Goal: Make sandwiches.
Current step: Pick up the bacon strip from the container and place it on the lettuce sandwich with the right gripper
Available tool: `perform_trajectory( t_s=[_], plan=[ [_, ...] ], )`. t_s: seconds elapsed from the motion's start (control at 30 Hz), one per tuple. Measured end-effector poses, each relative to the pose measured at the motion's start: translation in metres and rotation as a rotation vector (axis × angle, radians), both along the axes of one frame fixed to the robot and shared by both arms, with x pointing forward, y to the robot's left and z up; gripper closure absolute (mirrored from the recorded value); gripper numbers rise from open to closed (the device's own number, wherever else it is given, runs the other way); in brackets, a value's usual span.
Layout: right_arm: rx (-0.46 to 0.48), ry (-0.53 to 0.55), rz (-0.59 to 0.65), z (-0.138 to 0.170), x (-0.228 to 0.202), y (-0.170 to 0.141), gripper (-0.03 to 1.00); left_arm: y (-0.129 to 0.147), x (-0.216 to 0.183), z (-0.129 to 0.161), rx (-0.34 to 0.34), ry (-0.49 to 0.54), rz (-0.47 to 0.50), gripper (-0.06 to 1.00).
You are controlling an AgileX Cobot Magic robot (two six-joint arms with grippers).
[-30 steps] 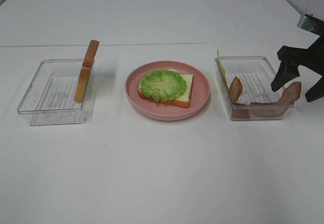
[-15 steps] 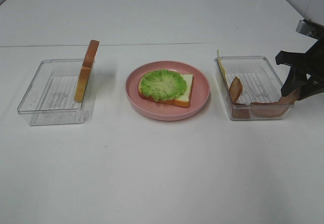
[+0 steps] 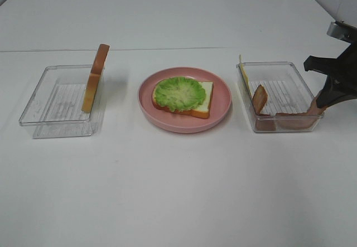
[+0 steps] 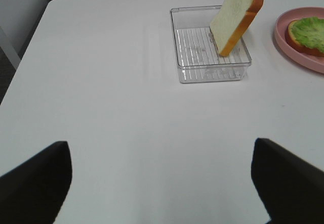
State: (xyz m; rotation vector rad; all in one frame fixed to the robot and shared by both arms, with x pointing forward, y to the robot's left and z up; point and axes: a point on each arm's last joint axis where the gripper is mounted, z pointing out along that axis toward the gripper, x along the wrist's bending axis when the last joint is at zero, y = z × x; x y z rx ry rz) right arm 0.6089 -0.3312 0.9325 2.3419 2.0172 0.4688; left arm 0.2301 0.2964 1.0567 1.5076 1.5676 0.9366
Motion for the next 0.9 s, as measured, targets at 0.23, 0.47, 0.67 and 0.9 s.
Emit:
perform_trajectory(
  t_s=[0.23, 0.47, 0.67, 0.9],
  plan=[
    [0.022, -0.067, -0.015, 0.026, -0.003, 0.003, 0.95, 0.0, 0.0, 0.0, 0.0, 0.0, 0.0, 0.07],
    [0.055, -0.174, 0.042, 0.072, -0.012, 0.025, 0.95, 0.0, 0.0, 0.0, 0.0, 0.0, 0.0, 0.07],
    [0.066, -0.269, 0.181, 0.111, -0.015, 0.072, 0.95, 0.0, 0.0, 0.0, 0.0, 0.0, 0.0, 0.07],
    [0.101, -0.319, 0.329, 0.13, -0.021, 0.136, 0.95, 0.0, 0.0, 0.0, 0.0, 0.0, 0.0, 0.07]
  ],
)
